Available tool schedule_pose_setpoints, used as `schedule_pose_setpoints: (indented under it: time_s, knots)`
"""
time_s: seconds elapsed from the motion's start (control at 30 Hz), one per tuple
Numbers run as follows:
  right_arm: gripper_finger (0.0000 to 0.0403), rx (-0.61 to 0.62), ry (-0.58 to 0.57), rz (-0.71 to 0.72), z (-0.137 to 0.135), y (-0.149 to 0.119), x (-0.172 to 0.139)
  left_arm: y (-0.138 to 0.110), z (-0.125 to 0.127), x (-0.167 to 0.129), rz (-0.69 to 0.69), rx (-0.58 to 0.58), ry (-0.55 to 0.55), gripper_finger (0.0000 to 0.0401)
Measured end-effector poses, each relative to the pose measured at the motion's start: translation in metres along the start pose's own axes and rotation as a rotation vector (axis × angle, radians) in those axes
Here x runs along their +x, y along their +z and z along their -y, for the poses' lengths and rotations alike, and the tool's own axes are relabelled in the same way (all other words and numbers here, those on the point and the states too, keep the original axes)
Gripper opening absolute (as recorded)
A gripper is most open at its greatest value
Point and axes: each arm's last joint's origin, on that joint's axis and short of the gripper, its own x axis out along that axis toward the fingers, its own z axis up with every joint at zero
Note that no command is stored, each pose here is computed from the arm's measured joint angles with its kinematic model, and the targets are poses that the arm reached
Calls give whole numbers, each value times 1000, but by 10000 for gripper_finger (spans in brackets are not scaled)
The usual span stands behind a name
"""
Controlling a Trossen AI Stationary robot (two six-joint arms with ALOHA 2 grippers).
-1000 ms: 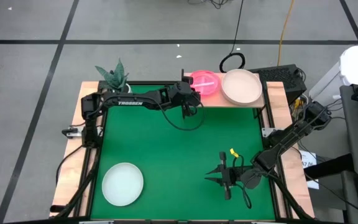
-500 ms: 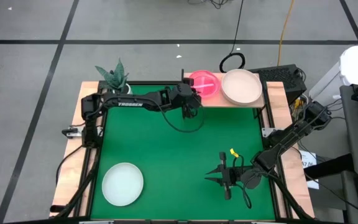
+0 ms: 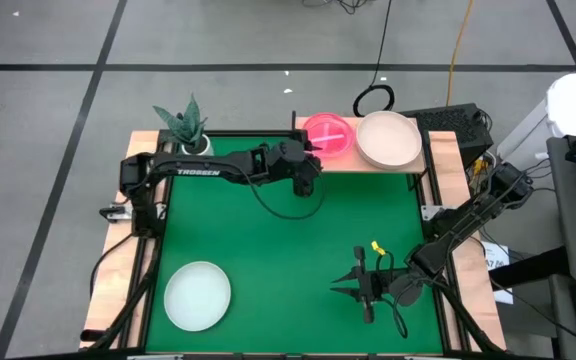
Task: Place and stack plates onto a shelf
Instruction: Stack the small pink plate on top of the small pink plate on the shelf
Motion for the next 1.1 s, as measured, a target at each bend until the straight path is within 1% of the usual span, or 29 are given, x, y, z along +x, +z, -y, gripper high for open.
schedule_pose_setpoints:
  time_s: [0.07,0.13,0.2,0.3,0.37,0.43,0.6,0.73,0.83,0.9,1.0,1.1]
  knots:
    - [54,-4,-38,-1,1,-1,0,6,0,-16,-34,-39,24,266]
    - [54,-15,-106,-6,3,-2,0,10,0,-38,-89,-87,8,266]
    - [54,-31,-210,-10,7,-3,0,11,2,-61,-138,-173,-39,266]
    - [54,-76,-417,-7,20,-2,3,9,10,-94,-192,-296,-166,266]
    - [53,-89,-517,-10,32,0,8,8,22,-113,-197,-345,-219,266]
    - [48,-96,-577,-27,47,1,15,1,40,-129,-204,-365,-253,266]
    - [8,-110,-697,-97,90,0,31,-16,82,-166,-166,-414,-281,266]
    - [5,-100,-798,-152,125,-3,38,-34,112,-189,-164,-434,-261,266]
    - [1,-105,-868,-189,147,-5,40,-44,125,-202,-151,-440,-251,266]
    - [1,-93,-916,-203,160,-6,40,-46,130,-205,-155,-454,-260,266]
    - [0,-97,-978,-253,179,-11,39,-50,140,-212,-195,-473,-283,266]
    - [0,-99,-1029,-284,195,-13,38,-48,148,-218,-190,-489,-307,266]
